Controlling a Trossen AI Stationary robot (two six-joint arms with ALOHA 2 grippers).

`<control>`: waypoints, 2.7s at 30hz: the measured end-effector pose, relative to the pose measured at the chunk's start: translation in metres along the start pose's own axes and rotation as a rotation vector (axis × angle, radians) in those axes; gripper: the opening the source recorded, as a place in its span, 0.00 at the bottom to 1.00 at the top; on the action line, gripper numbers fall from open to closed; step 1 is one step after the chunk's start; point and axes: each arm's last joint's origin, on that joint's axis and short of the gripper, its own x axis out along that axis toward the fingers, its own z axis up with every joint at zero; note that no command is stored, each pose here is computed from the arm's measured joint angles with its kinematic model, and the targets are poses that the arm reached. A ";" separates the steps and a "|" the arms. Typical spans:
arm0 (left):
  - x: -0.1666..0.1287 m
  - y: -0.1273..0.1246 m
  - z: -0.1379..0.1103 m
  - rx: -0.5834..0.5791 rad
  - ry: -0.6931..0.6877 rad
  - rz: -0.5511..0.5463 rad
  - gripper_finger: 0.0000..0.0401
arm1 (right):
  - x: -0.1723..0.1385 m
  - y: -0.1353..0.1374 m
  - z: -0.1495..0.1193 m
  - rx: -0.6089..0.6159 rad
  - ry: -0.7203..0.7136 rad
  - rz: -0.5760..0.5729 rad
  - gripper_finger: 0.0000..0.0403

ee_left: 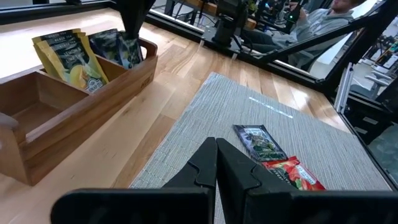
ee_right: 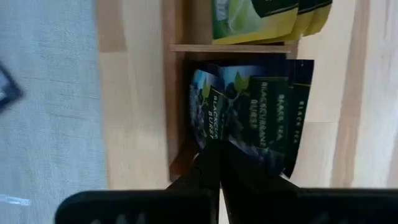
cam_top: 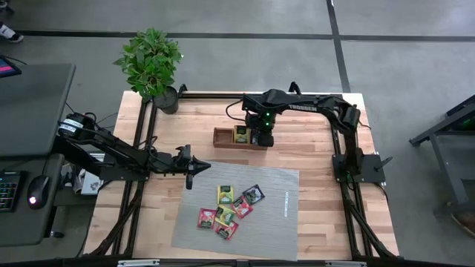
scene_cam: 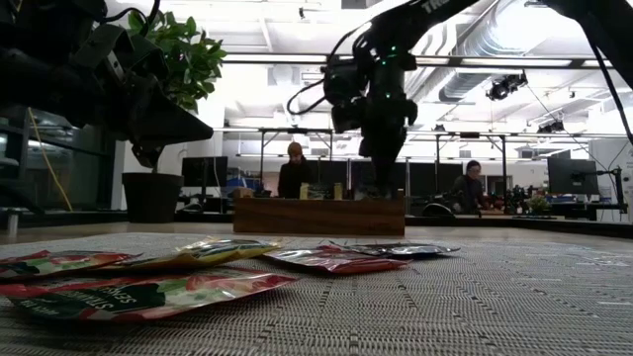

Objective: Pick & Place Tea
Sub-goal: Put the violet tea bag into the right section of the wooden organizer

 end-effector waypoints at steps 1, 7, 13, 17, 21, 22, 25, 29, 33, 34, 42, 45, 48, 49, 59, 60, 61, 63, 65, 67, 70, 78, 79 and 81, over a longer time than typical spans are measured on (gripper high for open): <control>0.000 0.000 0.000 0.000 0.000 0.000 0.00 | 0.001 -0.001 0.000 0.000 0.005 -0.011 0.00; 0.000 0.000 0.000 0.000 -0.001 0.003 0.00 | 0.002 -0.003 0.002 -0.002 0.001 -0.052 0.00; 0.000 0.001 -0.001 0.005 0.010 0.008 0.00 | 0.002 -0.005 0.001 0.002 0.031 -0.149 0.00; 0.000 0.001 -0.002 0.007 0.022 0.013 0.00 | 0.002 -0.005 0.001 0.002 0.025 -0.131 0.00; 0.000 0.001 -0.002 0.006 0.022 0.012 0.00 | 0.002 -0.004 0.002 0.022 0.008 -0.083 0.00; 0.000 0.001 -0.002 0.006 0.022 0.012 0.00 | 0.002 -0.003 0.002 0.023 0.007 -0.080 0.00; 0.000 0.001 -0.002 0.006 0.021 0.012 0.00 | 0.002 -0.003 0.002 0.023 0.006 -0.079 0.02; 0.000 0.001 -0.002 0.005 0.021 0.012 0.00 | 0.002 -0.003 0.002 0.020 0.006 -0.079 0.10; 0.000 0.001 -0.002 0.005 0.024 0.006 0.00 | 0.002 -0.003 0.002 0.023 0.005 -0.077 0.23; 0.000 0.001 -0.002 0.005 0.024 0.006 0.00 | 0.002 -0.003 0.002 0.024 0.004 -0.071 0.27; 0.000 0.001 -0.002 0.003 0.025 0.001 0.00 | -0.014 0.005 0.000 0.007 -0.033 -0.087 0.46; 0.000 0.001 -0.002 0.003 0.025 0.001 0.00 | -0.027 0.010 -0.002 0.009 -0.061 -0.117 0.47; 0.000 0.001 -0.002 -0.003 0.026 -0.001 0.00 | -0.043 0.019 -0.004 0.042 -0.114 -0.111 0.46; 0.000 0.001 -0.002 -0.009 0.026 -0.002 0.00 | -0.048 0.022 -0.005 0.056 -0.134 -0.095 0.46; 0.000 0.000 -0.004 -0.011 0.052 -0.039 0.00 | -0.058 0.071 0.004 -0.023 -0.209 -0.017 0.46; 0.000 0.000 -0.004 -0.012 0.052 -0.038 0.00 | -0.056 0.077 0.004 -0.039 -0.205 -0.012 0.45; 0.000 0.000 -0.004 -0.014 0.052 -0.038 0.00 | -0.053 0.082 0.005 -0.052 -0.206 -0.005 0.45; 0.000 -0.001 -0.003 -0.017 0.051 -0.038 0.00 | -0.044 0.092 0.003 -0.070 -0.217 0.019 0.45; 0.002 -0.002 -0.001 -0.018 0.056 -0.037 0.00 | -0.029 0.101 -0.004 -0.075 -0.213 0.065 0.44; 0.006 -0.005 0.001 -0.011 0.074 -0.032 0.00 | -0.013 0.107 -0.014 -0.065 -0.217 0.101 0.44; 0.013 -0.010 0.007 0.003 0.112 -0.021 0.00 | 0.004 0.118 -0.030 -0.046 -0.249 0.110 0.44; 0.021 -0.020 0.019 -0.002 0.130 -0.037 0.00 | 0.016 0.149 -0.062 -0.060 -0.436 0.090 0.44; 0.021 -0.020 0.018 -0.013 0.131 -0.036 0.00 | 0.018 0.152 -0.065 -0.062 -0.450 0.089 0.43; 0.021 -0.020 0.018 -0.039 0.133 -0.033 0.00 | 0.021 0.158 -0.072 -0.066 -0.473 0.097 0.41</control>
